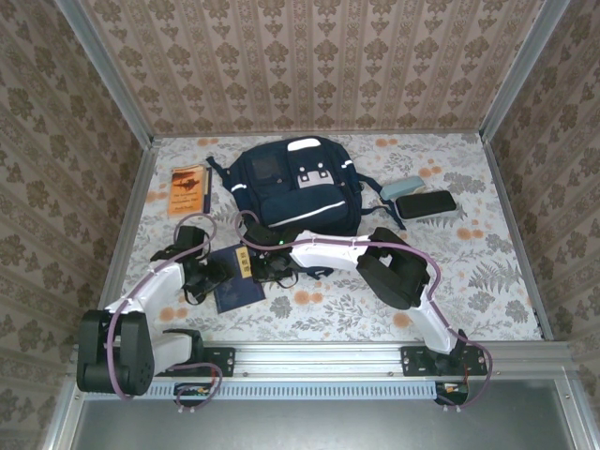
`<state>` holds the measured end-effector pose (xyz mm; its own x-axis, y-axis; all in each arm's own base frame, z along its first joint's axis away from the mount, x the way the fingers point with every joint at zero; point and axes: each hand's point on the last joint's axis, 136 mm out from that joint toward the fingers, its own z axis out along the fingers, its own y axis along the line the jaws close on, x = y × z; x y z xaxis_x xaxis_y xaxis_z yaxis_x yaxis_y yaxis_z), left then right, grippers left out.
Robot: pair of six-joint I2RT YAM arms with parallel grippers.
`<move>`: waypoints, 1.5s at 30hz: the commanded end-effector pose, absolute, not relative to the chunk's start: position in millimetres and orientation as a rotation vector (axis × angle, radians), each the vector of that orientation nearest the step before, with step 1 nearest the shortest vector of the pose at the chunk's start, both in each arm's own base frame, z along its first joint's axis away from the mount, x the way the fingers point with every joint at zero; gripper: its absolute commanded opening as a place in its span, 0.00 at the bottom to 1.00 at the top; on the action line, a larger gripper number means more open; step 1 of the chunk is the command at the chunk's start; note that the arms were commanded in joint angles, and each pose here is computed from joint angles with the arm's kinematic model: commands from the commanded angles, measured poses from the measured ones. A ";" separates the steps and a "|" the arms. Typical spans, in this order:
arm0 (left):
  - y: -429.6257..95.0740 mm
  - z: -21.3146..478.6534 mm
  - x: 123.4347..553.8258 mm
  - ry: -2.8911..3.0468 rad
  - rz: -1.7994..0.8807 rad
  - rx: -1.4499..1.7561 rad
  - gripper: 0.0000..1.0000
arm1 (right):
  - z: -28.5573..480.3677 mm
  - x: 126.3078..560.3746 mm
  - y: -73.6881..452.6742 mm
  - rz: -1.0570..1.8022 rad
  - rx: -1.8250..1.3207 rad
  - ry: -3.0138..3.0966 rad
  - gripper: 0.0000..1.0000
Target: Pack books, pencil case, and school supplies into a backpack
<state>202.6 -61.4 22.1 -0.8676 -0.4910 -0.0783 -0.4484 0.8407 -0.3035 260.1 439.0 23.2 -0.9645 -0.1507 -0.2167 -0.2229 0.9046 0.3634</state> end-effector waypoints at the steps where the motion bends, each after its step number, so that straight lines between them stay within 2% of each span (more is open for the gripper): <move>1: -81.8 28.3 206.5 2.861 -0.593 -0.691 0.61 | -10.8 254.0 413.4 0.442 -0.241 2.993 0.21; 5: -101.5 46.2 214.4 2.809 -0.789 -0.633 0.56 | -14.3 251.6 412.3 0.460 -0.232 3.017 0.20; 14: -129.1 112.3 231.2 2.610 -1.103 -0.512 0.58 | -22.2 249.0 419.9 0.585 -0.170 3.035 0.21; 21: -132.3 100.6 228.7 2.619 -1.170 -0.588 0.56 | -23.3 250.3 417.0 0.595 -0.154 3.039 0.23; 31: -106.3 83.8 226.9 2.662 -0.998 -0.684 0.31 | -16.6 253.5 413.8 0.591 -0.151 3.025 0.25; 35: -92.5 88.7 223.5 2.676 -0.886 -0.678 0.14 | 7.5 260.2 414.4 0.625 -0.186 2.973 0.29; 38: -80.8 109.0 223.9 2.637 -0.782 -0.631 0.08 | 46.1 268.6 409.5 0.644 -0.231 2.860 0.35; 45: -78.1 170.9 232.9 2.495 -0.769 -0.545 0.06 | 130.8 275.8 393.7 0.791 -0.243 2.654 0.62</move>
<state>232.9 -80.8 149.2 -0.8228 -0.5047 -0.2614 -0.2652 0.7477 -0.6088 268.0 404.8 92.5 -0.9499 -0.0870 -0.3001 -0.2288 0.8479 0.4783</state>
